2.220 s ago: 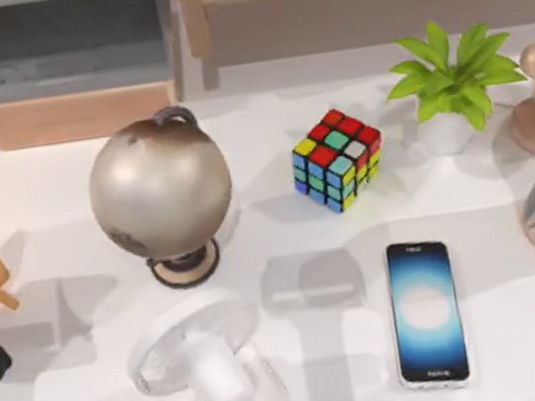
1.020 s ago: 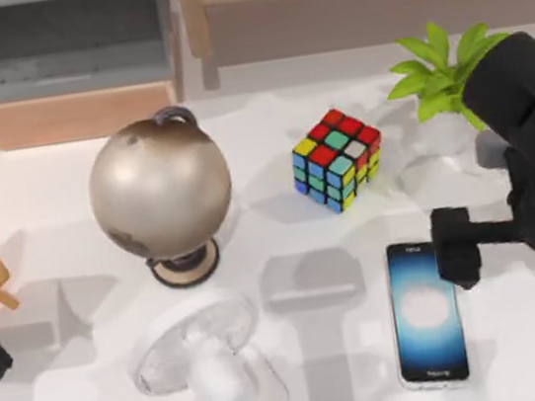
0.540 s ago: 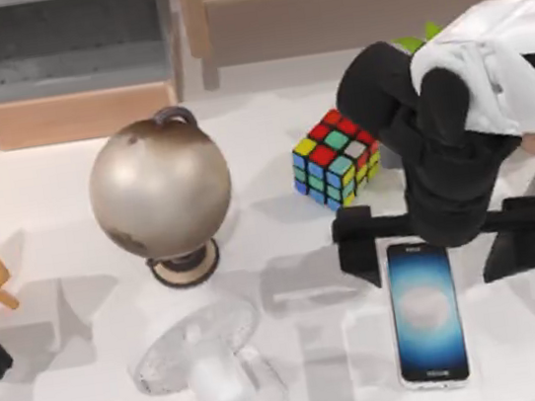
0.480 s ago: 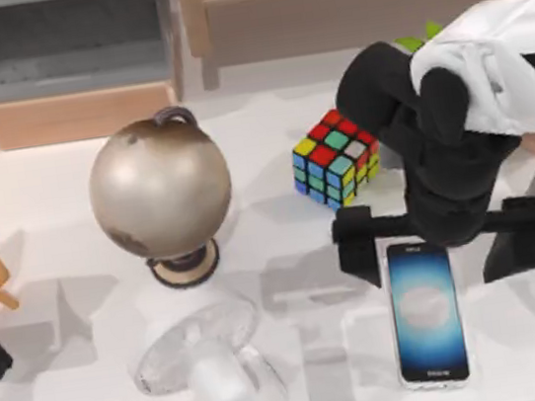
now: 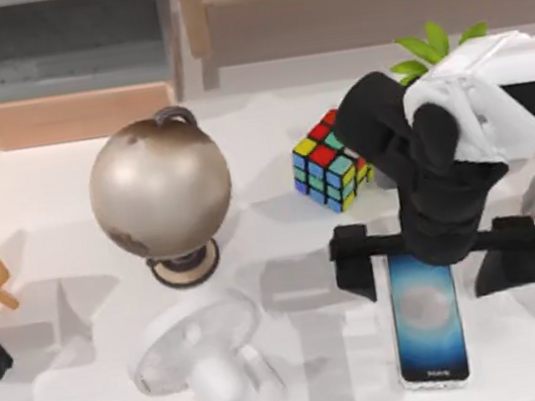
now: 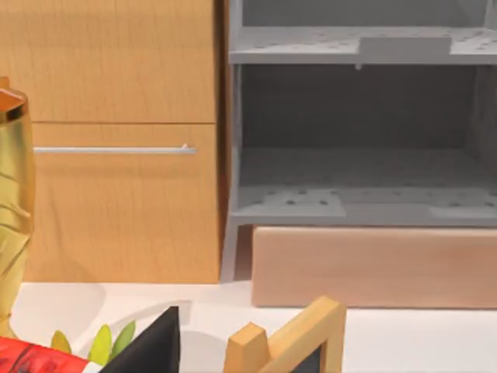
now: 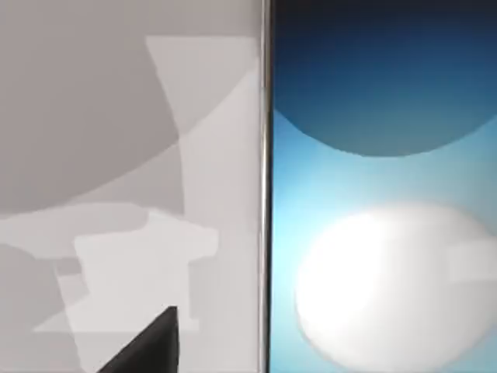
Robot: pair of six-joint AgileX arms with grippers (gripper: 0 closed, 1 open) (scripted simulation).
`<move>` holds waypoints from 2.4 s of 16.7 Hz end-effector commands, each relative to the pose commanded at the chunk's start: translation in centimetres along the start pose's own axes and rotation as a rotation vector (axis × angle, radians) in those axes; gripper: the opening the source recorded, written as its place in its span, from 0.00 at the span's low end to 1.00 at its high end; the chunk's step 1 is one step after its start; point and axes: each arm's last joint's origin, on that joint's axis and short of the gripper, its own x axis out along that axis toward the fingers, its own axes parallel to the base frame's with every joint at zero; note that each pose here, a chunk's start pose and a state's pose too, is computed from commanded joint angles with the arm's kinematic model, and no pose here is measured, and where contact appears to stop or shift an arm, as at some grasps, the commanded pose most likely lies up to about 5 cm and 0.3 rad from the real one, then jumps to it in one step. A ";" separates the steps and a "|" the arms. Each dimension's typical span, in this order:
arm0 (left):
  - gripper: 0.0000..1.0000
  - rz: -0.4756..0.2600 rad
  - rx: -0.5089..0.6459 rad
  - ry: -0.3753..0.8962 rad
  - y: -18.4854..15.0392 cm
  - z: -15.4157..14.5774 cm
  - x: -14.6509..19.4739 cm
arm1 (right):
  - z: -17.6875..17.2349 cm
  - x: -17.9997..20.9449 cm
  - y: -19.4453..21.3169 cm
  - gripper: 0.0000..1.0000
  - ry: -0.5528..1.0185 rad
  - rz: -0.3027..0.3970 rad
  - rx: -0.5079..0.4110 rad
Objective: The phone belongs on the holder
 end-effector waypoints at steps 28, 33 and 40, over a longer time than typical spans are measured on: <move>1.00 0.000 0.000 0.000 0.0 0.0 0.0 | -0.2 4.8 -0.1 0.00 0.000 0.000 0.000; 1.00 0.000 0.000 0.000 0.0 0.0 0.0 | -0.2 2.3 -0.2 0.00 -0.032 -0.001 -0.009; 1.00 0.000 0.000 0.000 0.0 0.0 0.0 | -0.2 0.7 -0.3 0.00 -0.032 -0.001 -0.007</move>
